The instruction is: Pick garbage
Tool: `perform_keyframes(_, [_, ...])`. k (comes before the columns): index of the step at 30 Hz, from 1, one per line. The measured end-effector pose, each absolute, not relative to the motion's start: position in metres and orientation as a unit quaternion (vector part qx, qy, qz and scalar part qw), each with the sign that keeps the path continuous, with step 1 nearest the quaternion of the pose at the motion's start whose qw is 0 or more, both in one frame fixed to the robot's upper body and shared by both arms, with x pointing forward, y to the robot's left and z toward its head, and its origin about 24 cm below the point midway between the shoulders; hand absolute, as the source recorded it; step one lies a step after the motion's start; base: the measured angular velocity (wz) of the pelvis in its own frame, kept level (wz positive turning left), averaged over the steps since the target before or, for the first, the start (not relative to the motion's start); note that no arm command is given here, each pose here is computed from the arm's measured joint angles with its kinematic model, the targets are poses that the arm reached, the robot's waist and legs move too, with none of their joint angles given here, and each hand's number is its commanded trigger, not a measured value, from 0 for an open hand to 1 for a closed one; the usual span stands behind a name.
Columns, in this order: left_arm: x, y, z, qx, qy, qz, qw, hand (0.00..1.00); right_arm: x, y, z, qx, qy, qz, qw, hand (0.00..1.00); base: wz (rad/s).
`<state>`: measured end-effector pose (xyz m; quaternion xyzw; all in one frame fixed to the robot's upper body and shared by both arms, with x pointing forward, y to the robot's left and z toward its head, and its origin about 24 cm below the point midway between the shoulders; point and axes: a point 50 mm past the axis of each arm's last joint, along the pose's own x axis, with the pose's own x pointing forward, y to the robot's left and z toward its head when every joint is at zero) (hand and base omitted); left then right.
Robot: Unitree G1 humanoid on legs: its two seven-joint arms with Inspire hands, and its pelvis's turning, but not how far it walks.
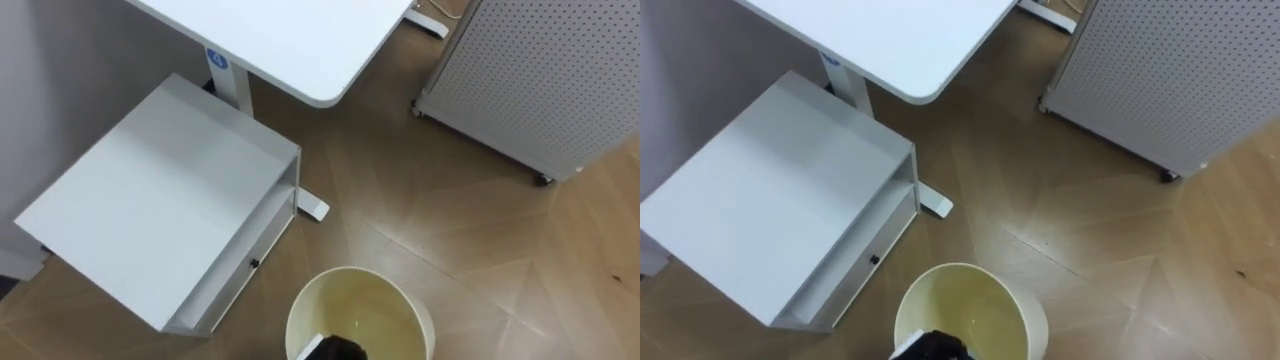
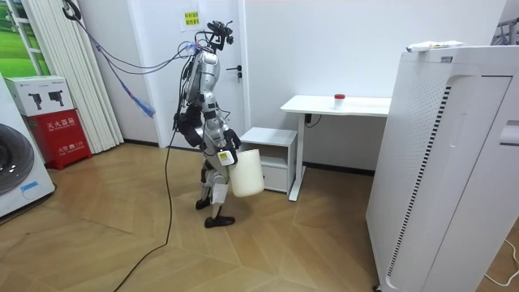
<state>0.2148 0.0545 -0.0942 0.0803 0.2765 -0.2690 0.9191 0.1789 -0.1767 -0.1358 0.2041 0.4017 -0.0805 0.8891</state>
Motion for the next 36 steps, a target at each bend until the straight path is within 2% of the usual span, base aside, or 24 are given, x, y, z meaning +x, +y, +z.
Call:
perform_keyframes(8, [0.208,0.056,-0.099,0.089,0.283,-0.271,0.916,0.00,0.175,-0.176,-0.138,0.203,0.407,-0.081,0.887,1.00,0.00])
perform_keyframes(15, [0.209,0.055,-0.097,0.156,0.258,-0.288,0.909,0.00,0.174,-0.176,-0.138,0.204,0.407,-0.082,0.887,1.00,0.00])
perform_keyframes(27, [0.219,0.063,-0.090,0.265,0.193,-0.241,0.913,0.00,0.169,-0.182,-0.138,0.197,0.397,-0.086,0.892,1.00,0.00])
perform_keyframes(36, [0.222,0.070,-0.084,0.280,0.155,-0.195,0.927,0.00,0.167,-0.188,-0.138,0.199,0.393,-0.090,0.893,1.00,0.00])
